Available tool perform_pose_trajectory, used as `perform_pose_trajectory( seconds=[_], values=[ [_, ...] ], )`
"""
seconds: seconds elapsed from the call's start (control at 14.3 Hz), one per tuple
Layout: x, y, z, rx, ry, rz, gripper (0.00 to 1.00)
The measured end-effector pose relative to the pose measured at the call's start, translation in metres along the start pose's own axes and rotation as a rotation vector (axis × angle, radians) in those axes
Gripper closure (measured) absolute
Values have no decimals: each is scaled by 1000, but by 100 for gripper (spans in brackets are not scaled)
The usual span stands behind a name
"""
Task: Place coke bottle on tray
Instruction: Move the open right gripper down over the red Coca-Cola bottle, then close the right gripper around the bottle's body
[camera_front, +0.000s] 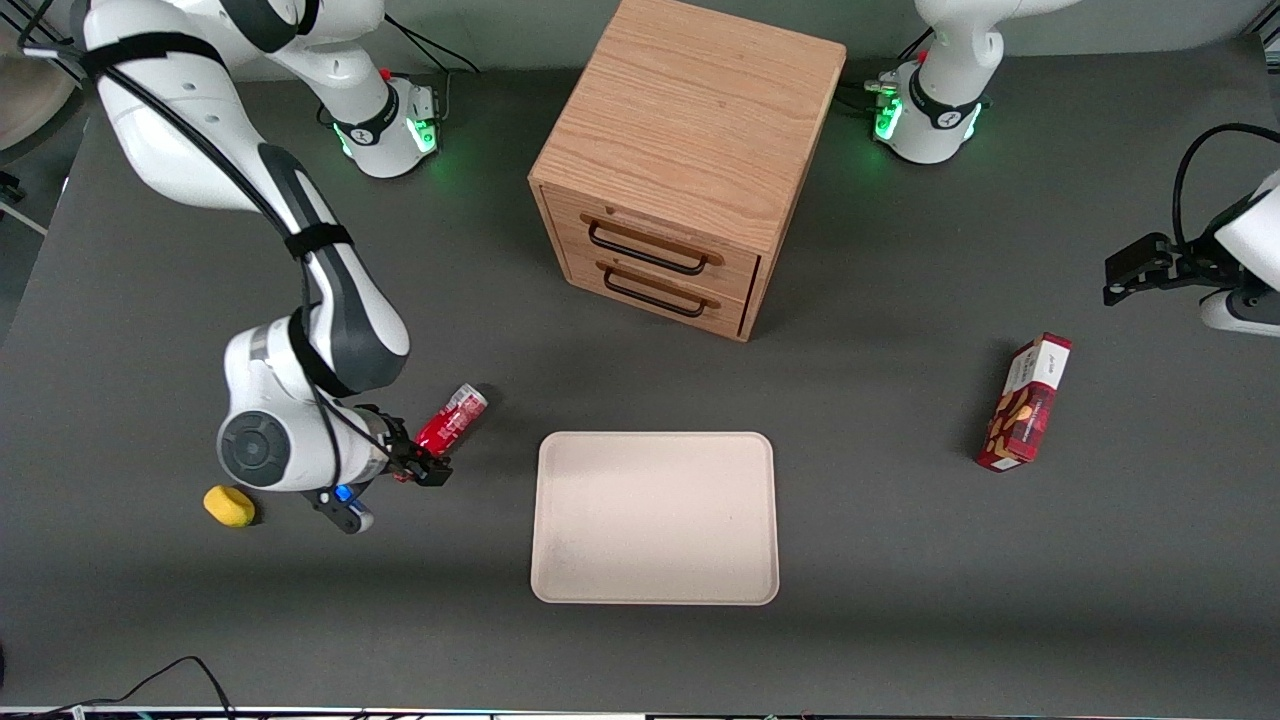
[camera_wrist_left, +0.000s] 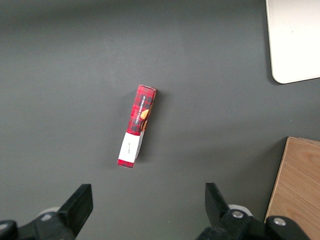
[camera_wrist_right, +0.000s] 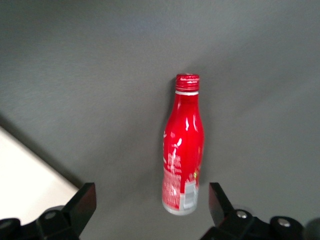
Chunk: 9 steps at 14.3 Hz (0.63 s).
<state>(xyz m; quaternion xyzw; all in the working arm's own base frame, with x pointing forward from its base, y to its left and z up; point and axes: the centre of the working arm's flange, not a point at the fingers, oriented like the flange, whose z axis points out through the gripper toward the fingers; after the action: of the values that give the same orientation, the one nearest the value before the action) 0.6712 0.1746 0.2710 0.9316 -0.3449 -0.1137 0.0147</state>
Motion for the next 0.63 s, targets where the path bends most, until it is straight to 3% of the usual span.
perform_pose_trajectory(
  seconds=[0.21,0.63],
  values=[
    [-3,3,33,15,10,26,0],
    [-12,18,83,-10,30,28,0]
  ],
)
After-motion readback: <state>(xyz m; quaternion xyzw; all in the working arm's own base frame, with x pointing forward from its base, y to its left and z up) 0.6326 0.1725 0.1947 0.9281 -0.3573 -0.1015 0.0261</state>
